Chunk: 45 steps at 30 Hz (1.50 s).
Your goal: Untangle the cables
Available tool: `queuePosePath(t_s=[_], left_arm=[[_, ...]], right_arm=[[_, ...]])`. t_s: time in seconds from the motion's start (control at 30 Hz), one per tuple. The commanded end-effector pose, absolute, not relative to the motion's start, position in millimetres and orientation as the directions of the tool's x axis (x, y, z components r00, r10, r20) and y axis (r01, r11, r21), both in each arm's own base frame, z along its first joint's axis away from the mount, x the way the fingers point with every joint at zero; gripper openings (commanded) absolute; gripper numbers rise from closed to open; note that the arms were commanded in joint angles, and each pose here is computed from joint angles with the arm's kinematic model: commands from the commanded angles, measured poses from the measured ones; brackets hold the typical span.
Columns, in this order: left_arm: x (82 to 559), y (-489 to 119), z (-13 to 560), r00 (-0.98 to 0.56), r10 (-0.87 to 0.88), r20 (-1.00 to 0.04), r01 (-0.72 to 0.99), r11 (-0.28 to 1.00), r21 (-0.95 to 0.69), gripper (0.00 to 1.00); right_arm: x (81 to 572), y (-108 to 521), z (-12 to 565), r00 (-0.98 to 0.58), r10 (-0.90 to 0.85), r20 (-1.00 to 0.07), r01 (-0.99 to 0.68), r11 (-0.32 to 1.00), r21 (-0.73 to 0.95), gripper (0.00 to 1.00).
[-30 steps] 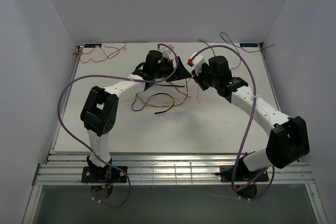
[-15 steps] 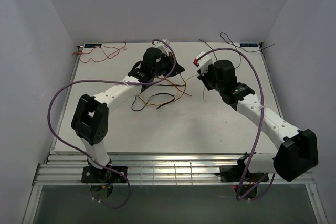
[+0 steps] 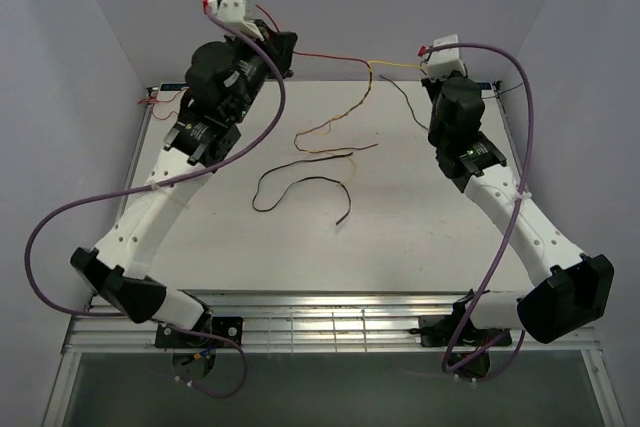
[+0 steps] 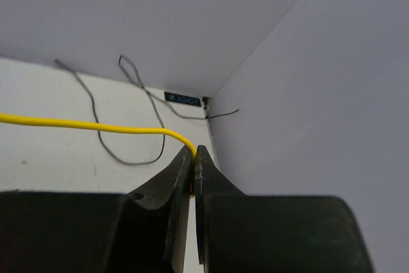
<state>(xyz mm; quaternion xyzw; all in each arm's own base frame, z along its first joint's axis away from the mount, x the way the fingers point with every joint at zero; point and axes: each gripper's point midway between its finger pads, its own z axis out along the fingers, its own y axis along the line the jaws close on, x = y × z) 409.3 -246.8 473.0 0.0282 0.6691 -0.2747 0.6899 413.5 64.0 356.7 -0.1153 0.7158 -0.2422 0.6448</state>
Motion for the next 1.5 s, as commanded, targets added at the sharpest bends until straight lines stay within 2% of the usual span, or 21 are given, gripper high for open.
queuePosePath(t_s=[0.0,0.17,0.47,0.83,0.93,1.1,1.47], left_arm=[[369,-174,577,0.255,-0.337,-0.906,0.324,0.913,-0.248,0.0],[350,-147,608,0.353,-0.315,-0.881,0.266,0.937,-0.229,0.0],[344,-90,621,0.434,-0.258,-0.863,0.072,0.965,-0.252,0.0],[394,-41,594,0.347,-0.276,-0.896,-0.001,0.955,-0.295,0.0],[412,0,583,0.334,-0.284,-0.899,-0.073,0.943,-0.325,0.0],[444,52,557,0.259,-0.345,-0.902,-0.085,0.922,-0.377,0.0],[469,129,516,0.193,-0.431,-0.882,-0.147,0.875,-0.46,0.0]], right_arm=[[389,7,454,-0.004,-0.393,-0.92,0.443,0.824,-0.354,0.08],[377,-30,506,0.058,-0.378,-0.924,0.555,0.782,-0.284,0.08],[384,-77,521,0.013,-0.397,-0.918,0.635,0.713,-0.299,0.08],[385,-113,522,-0.044,-0.398,-0.916,0.665,0.673,-0.324,0.08],[380,-126,523,-0.057,-0.396,-0.917,0.686,0.651,-0.324,0.08],[377,-149,522,-0.084,-0.39,-0.917,0.71,0.623,-0.33,0.08],[361,-181,527,-0.112,-0.378,-0.919,0.752,0.573,-0.327,0.08]])
